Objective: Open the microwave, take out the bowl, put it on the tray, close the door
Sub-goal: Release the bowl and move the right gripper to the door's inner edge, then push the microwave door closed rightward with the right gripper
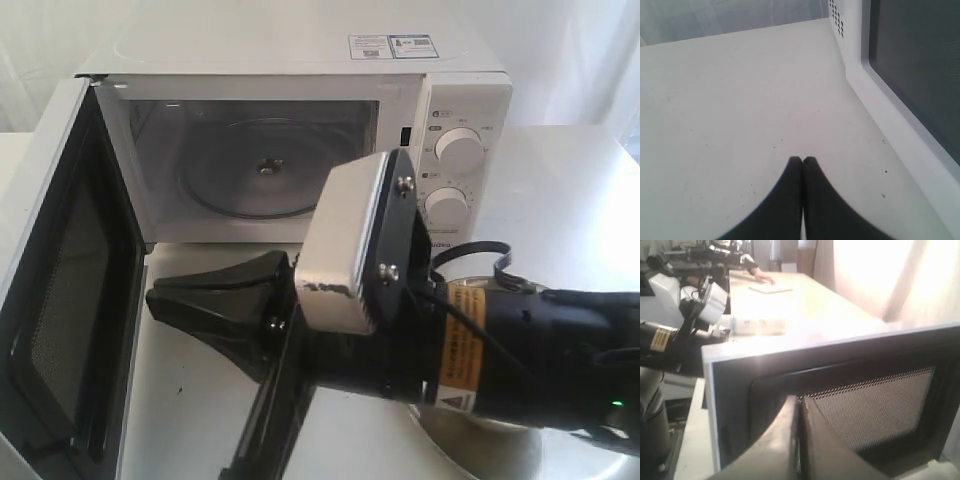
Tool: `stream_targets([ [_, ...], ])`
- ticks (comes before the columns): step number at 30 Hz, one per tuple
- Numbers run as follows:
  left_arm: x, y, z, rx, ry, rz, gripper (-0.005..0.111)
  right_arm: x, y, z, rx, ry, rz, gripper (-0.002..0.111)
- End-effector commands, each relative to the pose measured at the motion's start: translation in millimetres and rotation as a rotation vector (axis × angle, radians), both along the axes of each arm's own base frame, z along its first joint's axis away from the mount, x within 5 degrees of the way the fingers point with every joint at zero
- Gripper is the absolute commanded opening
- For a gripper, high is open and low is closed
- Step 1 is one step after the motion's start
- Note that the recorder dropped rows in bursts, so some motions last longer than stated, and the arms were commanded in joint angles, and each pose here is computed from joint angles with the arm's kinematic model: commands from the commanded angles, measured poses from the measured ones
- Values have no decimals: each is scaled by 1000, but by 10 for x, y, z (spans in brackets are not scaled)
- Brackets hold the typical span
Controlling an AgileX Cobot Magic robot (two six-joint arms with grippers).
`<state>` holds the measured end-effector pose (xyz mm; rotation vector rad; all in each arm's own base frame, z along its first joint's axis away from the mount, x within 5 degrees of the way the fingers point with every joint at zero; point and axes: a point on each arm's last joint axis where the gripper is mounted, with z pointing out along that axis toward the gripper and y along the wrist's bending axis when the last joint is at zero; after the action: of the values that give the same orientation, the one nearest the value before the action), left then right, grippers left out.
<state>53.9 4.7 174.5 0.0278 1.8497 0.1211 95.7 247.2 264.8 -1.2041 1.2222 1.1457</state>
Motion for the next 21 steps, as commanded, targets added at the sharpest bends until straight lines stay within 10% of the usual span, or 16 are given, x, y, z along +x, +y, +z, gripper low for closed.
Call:
stream_targets([
  [1, 0, -2, -9, -9, 0, 0, 0, 54, 146, -118, 123, -50, 47, 0],
  [21, 0, -2, -9, -9, 0, 0, 0, -212, 828, 173, -129, -237, 58, 0],
])
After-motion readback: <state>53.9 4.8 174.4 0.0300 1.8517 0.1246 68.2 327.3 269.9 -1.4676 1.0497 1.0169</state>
